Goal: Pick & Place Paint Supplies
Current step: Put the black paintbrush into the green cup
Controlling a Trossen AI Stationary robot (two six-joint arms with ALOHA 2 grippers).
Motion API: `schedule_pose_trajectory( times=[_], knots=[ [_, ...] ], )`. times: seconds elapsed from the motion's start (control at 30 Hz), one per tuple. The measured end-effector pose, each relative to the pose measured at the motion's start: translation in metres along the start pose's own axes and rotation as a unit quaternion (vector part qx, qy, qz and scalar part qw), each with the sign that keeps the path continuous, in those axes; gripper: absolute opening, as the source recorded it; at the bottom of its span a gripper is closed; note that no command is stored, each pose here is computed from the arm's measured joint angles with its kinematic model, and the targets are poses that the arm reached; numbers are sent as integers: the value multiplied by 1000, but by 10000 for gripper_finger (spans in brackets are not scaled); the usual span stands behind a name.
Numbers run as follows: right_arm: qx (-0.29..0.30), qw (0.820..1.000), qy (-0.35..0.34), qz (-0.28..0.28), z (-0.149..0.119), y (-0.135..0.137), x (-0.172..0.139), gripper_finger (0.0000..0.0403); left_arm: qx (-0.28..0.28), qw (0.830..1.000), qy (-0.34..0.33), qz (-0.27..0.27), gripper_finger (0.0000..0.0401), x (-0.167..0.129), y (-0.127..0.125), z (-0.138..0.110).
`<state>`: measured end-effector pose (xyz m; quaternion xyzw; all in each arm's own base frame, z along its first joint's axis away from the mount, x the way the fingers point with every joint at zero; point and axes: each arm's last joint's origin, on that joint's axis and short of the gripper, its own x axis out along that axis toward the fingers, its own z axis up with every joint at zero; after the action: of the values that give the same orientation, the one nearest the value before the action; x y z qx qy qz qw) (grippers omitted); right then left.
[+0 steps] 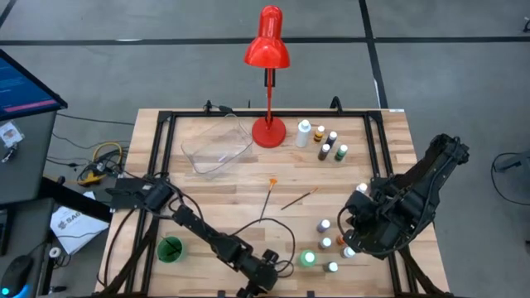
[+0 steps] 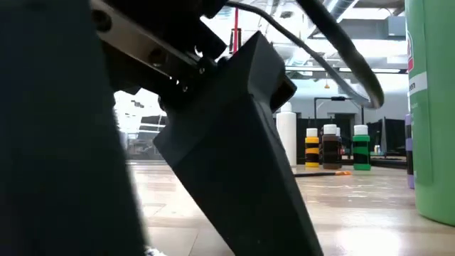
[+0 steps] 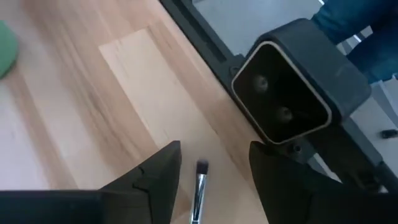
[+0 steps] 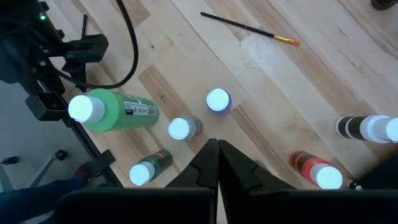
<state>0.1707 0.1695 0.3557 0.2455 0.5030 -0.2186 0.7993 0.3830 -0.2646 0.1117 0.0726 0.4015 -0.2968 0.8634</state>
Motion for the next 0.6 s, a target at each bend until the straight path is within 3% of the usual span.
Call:
schedule_pose_trajectory(
  times=[0.17, 0.47, 0.6],
  knots=[
    [4, 1000, 0, 1, -2, 0, -1, 0, 0, 1000, 3, 4, 150, 1, 3, 1],
    [-1, 1000, 3, 7, -9, 1, -3, 0, -22, 999, 27, 17, 19, 0, 7, -3],
    [0, 1000, 3, 7, -9, 1, -3, 0, -54, 998, 33, 16, 4, -1, 9, -4]
  ],
)
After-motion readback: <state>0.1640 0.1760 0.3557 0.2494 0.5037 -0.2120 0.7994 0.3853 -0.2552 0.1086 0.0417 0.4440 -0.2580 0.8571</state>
